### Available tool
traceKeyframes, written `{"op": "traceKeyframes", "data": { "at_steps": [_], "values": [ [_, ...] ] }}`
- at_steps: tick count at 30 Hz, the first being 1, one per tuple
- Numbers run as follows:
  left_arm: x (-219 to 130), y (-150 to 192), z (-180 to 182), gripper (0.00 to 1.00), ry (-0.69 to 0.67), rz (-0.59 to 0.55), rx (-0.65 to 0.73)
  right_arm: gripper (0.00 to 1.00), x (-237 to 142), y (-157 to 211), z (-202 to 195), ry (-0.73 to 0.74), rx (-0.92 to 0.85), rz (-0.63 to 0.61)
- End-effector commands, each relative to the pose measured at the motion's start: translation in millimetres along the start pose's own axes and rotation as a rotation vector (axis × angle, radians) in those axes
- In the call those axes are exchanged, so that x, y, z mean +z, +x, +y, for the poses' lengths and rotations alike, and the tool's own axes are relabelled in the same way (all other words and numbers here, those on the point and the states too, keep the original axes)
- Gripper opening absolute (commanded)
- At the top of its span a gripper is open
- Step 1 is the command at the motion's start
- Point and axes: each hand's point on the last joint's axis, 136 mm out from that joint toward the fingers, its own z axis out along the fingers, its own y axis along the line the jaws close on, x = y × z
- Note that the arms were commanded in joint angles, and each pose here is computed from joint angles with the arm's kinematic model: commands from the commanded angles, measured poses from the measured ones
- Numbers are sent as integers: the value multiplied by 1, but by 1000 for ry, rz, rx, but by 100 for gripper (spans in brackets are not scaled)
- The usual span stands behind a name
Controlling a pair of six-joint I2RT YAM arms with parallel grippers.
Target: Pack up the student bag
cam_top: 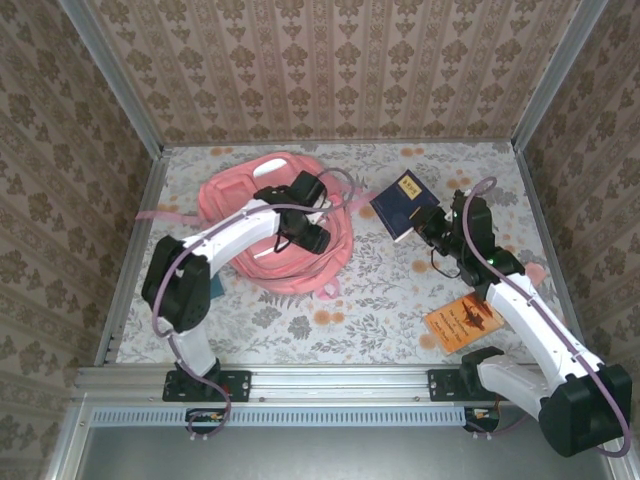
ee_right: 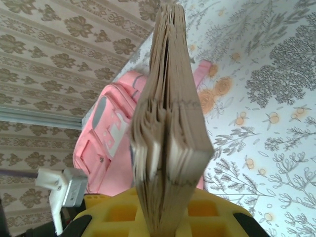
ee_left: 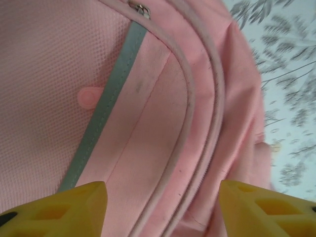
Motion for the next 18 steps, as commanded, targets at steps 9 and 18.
{"op": "traceKeyframes", "data": {
  "at_steps": [9,18],
  "values": [
    [27,14,15,56,-229,210,189,10,1,3,-5,-9,7,9],
    [37,16,21,53,-289,257,212,10,0,4,-7,-7,16,10]
  ]
}}
